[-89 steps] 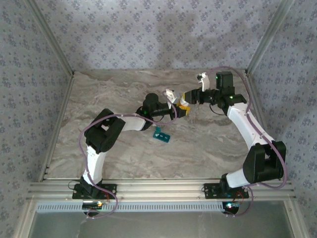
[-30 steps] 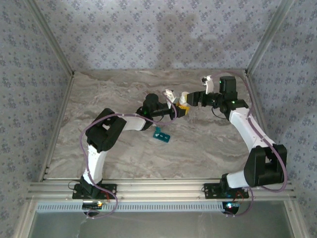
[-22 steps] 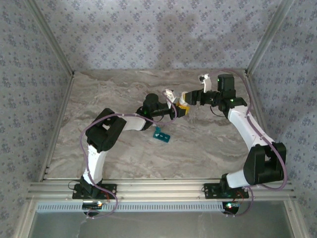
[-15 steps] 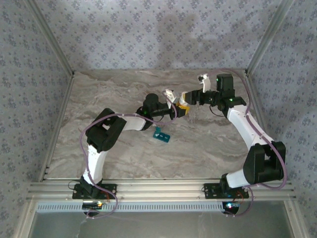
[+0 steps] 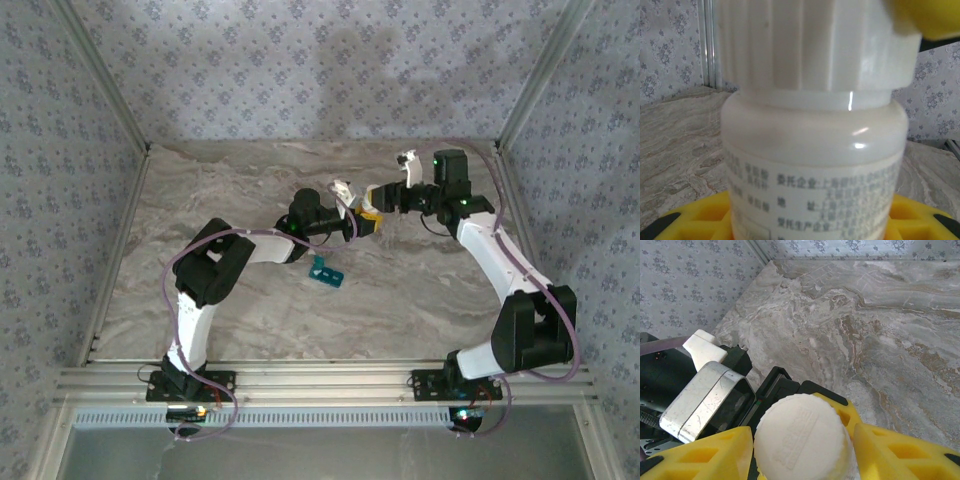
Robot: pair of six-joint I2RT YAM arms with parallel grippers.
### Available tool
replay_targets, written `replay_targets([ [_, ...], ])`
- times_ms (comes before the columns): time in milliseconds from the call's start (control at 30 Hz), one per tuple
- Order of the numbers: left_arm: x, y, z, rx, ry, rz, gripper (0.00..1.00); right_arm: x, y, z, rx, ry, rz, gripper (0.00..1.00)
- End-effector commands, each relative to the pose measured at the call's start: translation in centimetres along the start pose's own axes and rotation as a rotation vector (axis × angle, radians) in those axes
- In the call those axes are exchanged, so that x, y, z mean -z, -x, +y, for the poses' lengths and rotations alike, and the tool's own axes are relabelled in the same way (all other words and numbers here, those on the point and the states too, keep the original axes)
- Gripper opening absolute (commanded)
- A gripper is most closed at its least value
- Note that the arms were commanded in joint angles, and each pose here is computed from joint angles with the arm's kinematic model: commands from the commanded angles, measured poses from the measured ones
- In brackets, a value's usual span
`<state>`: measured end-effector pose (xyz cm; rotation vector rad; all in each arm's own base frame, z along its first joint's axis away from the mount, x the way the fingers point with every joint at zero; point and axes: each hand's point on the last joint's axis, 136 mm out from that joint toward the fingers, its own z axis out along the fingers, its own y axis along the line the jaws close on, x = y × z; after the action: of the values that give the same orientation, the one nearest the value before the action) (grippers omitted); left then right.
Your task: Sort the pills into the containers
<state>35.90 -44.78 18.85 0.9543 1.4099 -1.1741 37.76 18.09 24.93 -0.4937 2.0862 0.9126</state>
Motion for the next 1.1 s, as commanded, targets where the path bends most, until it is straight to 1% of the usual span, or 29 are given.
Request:
replay_targets([
  [0, -0.3, 3.6, -1.1, -0.055, -0.04, -0.073, 0.0, 0.7, -0.1, 0.7, -0.002, -0.007, -0.004, 0.57],
  [300, -0.2, 3.6, -1.0, -0.055, -0.039, -0.074, 0.0, 1.9, 0.0, 1.6, 0.0, -0.013, -0.029, 0.57],
  [1067, -0.4, 3.5, -1.0, -0.047, -0.039, -0.07, 0.0, 2.8, 0.1, 4.5, -0.037, 0.117, -0.041, 0.57],
])
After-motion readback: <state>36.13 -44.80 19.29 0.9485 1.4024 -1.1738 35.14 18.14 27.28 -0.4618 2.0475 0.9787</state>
